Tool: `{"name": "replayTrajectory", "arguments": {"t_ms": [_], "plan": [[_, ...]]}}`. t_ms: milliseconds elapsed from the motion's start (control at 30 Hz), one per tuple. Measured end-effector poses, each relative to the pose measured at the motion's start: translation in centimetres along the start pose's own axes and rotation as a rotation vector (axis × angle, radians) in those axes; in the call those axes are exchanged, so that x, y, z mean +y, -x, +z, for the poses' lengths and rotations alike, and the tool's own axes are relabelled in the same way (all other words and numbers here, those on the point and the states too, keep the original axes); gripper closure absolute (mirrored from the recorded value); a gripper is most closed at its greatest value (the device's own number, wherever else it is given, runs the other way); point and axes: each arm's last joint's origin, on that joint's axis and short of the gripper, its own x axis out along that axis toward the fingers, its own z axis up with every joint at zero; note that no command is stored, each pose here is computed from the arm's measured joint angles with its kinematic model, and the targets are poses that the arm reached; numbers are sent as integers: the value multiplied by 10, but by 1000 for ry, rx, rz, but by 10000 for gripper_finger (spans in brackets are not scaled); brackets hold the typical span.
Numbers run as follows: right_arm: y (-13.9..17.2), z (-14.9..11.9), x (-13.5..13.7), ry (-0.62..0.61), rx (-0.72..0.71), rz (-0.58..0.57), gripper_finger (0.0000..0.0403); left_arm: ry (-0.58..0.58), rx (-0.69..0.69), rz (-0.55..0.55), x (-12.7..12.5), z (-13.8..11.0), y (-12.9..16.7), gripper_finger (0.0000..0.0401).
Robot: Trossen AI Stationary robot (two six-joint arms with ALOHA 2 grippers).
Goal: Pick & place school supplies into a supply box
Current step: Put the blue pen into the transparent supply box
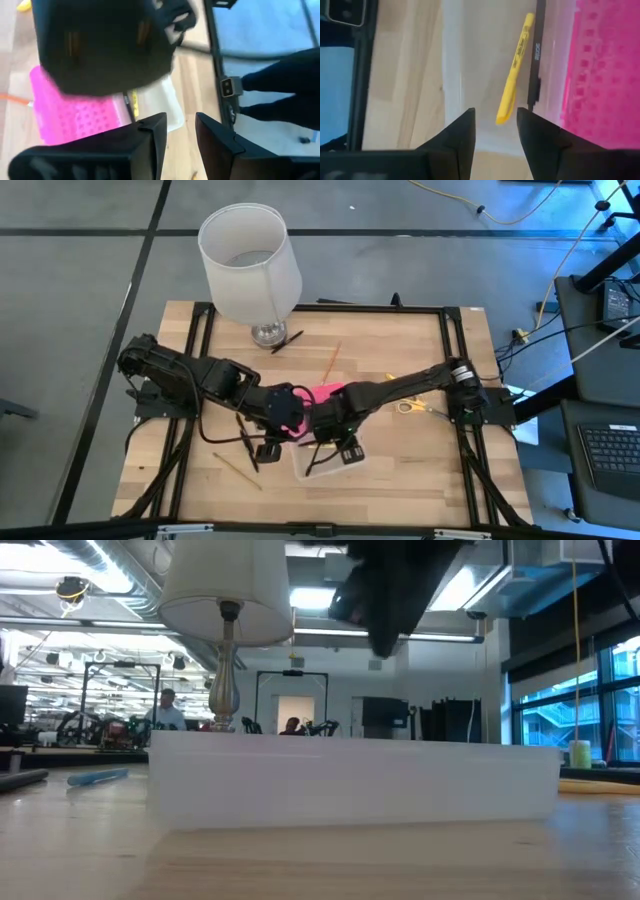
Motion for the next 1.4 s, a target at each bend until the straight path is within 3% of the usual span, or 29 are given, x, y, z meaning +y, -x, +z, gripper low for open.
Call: {"name": "replayTrajectory", "arguments": {"t_ms": [200, 367, 533, 667, 900, 1167, 1400], "plan": [[40, -32, 4, -94, -132, -161, 254, 5, -30, 87, 2, 1, 0, 266], [59, -69, 7, -232, -277, -236, 254, -31, -28, 91, 3, 1, 0, 214], [59, -108, 11, -385, -381, -240, 253, -48, -26, 81, 1, 0, 0, 189], [51, -131, 13, -460, -450, -240, 253, -127, -9, 90, -1, -2, 0, 188], [36, -150, 12, -576, -499, -208, 253, -271, 292, 227, 13, -32, -19, 193], [32, -150, 11, -581, -531, -195, 253, -529, 593, 201, 32, -81, -65, 194], [32, -150, 12, -581, -533, -194, 253, -550, 754, 216, 52, -129, -101, 194]]}}
